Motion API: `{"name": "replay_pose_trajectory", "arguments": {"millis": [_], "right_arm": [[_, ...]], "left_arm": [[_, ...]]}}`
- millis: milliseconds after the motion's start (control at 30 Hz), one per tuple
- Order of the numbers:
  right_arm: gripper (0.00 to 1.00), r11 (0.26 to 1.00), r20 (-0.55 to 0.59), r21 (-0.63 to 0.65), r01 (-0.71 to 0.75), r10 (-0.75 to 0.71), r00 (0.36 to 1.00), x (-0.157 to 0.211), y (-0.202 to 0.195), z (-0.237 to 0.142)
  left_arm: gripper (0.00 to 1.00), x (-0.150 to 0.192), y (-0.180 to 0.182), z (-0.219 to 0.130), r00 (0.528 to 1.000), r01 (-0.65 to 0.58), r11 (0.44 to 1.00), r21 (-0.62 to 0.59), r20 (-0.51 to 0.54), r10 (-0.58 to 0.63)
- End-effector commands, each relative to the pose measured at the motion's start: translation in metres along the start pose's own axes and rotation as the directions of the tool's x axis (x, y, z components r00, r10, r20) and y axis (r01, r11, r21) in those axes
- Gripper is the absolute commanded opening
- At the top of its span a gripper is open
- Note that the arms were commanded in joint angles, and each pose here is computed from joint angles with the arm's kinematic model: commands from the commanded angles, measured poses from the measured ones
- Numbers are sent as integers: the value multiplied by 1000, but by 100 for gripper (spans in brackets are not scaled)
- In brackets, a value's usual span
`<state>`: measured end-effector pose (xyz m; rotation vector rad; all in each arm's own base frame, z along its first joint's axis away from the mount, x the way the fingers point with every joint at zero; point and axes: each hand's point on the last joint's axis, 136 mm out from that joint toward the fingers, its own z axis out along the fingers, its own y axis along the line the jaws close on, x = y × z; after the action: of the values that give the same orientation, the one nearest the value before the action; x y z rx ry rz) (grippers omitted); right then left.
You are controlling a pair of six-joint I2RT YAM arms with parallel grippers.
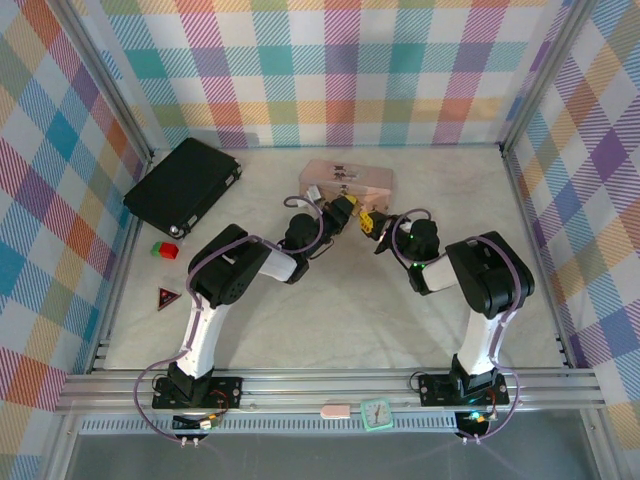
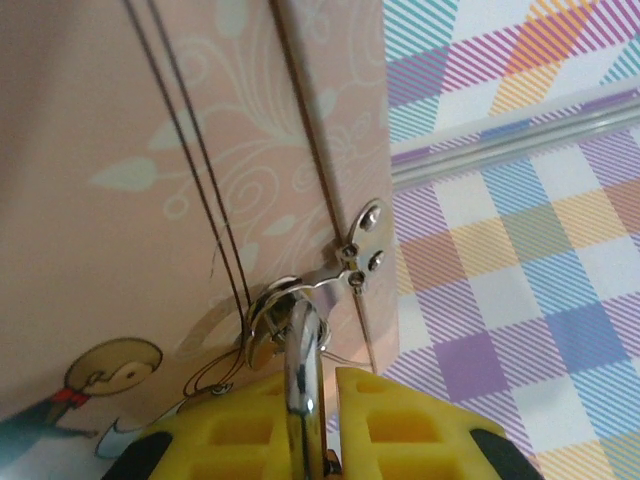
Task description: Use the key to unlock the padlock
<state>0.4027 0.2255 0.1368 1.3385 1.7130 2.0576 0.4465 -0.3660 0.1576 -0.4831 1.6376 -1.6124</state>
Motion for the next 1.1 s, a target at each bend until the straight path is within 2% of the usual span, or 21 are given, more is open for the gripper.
{"name": "replay_pose_trajectory", "arguments": {"millis": [0,233,400,600,733,933,1067], "right_arm": [[4,996,-84,-85,-39,32,996,17,27,11],[28,990,-46,30,134,-133,990,14,3,3],[37,943,-30,172,286,-285,958,13,-19,-15],[40,858,-47,302,416,-422,905,13,-33,-36],[41,829,-68,364,425,-432,899,13,-48,-47],[41,802,-49,380,461,-481,875,10,-56,-63],[36,797,-49,376,474,-493,869,14,-51,-64]], "left_arm": [[0,47,-27,-8,994,31,997,68,-103,-24],[0,39,-16,-9,996,67,998,11,-56,-66],[0,36,-5,-13,997,62,995,-74,-40,-65],[0,39,15,-17,987,145,969,-199,-33,-154],[0,38,19,-20,987,153,957,-248,-12,-161],[0,35,24,-28,985,172,935,-311,27,-172],[0,36,26,-28,982,185,930,-317,37,-183]]}}
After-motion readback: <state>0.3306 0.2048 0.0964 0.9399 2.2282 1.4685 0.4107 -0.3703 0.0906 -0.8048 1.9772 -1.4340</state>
